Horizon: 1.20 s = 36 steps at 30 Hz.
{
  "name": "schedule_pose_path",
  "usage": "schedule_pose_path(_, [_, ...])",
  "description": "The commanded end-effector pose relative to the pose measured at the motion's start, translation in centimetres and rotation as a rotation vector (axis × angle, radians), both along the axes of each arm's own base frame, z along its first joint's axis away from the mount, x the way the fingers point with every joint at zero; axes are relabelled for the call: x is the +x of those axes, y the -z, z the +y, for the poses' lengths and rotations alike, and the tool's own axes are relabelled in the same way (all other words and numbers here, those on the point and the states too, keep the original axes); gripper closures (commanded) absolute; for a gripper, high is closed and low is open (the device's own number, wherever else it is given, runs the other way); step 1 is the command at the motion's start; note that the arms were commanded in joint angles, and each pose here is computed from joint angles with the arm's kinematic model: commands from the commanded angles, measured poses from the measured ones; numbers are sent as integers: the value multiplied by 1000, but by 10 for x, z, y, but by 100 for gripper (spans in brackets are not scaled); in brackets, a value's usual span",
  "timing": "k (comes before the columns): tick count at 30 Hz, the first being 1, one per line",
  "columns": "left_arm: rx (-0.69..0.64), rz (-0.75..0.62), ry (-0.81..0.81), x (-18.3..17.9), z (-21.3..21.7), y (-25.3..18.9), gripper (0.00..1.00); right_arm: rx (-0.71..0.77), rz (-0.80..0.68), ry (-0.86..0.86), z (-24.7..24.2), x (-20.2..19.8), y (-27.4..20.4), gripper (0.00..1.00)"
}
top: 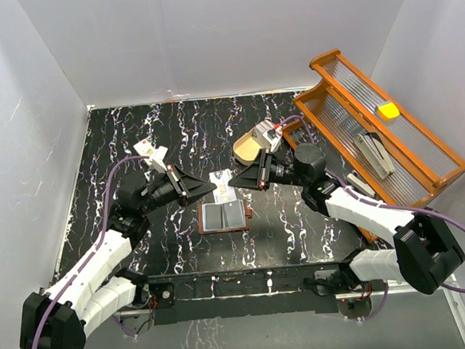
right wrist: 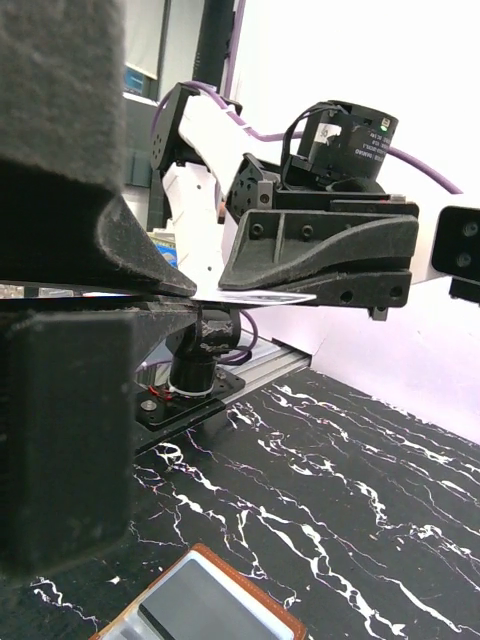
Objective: Put the credit cards into the card holder
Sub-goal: Pick up the credit card from the storage box, then insert the credit card into the card holder.
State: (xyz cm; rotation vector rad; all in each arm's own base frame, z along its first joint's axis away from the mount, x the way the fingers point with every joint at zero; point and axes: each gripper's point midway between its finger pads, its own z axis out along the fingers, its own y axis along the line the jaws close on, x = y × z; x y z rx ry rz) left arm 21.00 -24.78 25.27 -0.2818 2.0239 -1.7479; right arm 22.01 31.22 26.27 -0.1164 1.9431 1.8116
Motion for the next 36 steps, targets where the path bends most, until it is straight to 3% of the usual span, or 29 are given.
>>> schedule_pose_path(1, [-29,2,-3,-3,1,2,100,10,-73,-29,1,-4,-11,97])
schedule_pose_path(7, [16,54,-16,-7,5,28,100,-146,-46,27,-4,6,22,70])
schedule_pose_path(13, [227,117,-60,-10,20,80,100,-311,-2,117,-20,13,64,57])
schedule_pose_path(20, [422,202,-72,-20,39,129,100,-450,67,179,-35,18,112,51])
schedule_pose_path(27, [549,228,-42,-23,49,151,100,-571,76,179,-37,29,140,51])
schedule_pose_path(36, [477,275,22,-19,47,148,100,-775,65,144,-24,33,168,50])
